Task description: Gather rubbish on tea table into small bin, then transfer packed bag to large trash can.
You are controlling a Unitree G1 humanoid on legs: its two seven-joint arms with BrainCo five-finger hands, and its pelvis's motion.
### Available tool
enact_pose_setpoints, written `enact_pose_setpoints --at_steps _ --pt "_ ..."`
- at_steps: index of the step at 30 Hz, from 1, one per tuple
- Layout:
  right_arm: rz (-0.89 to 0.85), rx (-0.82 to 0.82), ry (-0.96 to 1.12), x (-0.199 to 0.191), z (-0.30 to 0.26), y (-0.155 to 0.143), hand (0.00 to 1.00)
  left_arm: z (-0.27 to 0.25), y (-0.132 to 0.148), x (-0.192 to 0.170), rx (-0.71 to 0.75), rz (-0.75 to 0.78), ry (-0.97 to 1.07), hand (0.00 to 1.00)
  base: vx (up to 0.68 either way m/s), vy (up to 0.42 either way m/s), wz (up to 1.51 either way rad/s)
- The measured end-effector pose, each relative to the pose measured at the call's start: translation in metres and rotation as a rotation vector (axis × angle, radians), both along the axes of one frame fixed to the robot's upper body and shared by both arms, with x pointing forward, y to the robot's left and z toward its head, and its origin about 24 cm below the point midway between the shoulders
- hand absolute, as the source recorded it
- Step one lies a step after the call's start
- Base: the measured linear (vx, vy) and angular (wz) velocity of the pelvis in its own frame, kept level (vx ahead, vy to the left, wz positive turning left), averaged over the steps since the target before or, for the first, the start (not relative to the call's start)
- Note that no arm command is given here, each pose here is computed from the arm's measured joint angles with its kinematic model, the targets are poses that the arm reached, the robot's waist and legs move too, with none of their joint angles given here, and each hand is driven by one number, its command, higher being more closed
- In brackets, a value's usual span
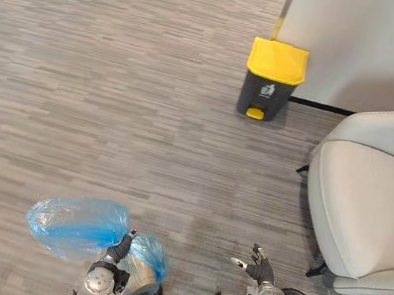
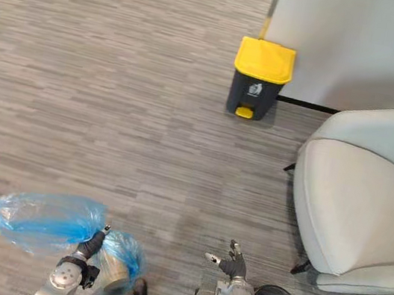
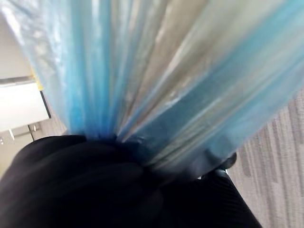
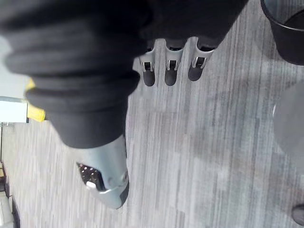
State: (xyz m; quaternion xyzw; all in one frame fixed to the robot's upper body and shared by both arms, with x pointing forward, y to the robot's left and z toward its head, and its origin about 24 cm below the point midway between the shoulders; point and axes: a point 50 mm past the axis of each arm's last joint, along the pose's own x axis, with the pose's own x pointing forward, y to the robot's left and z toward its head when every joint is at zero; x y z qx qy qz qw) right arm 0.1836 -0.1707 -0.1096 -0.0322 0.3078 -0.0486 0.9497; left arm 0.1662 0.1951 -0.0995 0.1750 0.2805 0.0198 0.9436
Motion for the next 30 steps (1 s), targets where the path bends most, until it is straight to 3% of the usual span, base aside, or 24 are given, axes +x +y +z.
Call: enact_pose_setpoints --at_steps 3,8,15,22,27,30 --pt "0.013 -0.017 0.012 -0.001 -0.002 -0.001 0.0 0.001 0.007 0.001 0.015 0.006 -0.002 1.0 0.46 -0.159 -0.36" --pt "-0.007 -0.07 0.047 -0.006 -0.004 -0.022 0.0 0.008 -0.009 0.023 -0.019 -0.019 -0.054 1.0 0.41 -0.121 0.07" --pt "-0.063 -0.011 0.04 -0.013 -0.005 -0.015 0.0 0.007 -0.02 0.019 -0.062 -0.02 -0.054 1.0 0.32 -0.04 -0.1" --pt "-0.111 -0.014 0.036 -0.009 -0.004 -0.024 0.0 0.0 -0.022 0.01 -0.082 -0.015 -0.015 1.0 0.23 0.204 -0.45" --pt "-0.081 0.01 0.067 -0.014 -0.01 -0.012 0.0 -0.003 -0.012 -0.001 -0.062 -0.009 0.015 1.0 0.51 0.349 -0.58" --pt "-0.061 0.01 0.061 -0.011 -0.008 -0.009 0.0 0.0 -0.003 0.003 -0.038 0.0 0.004 1.0 0.36 -0.087 -0.05"
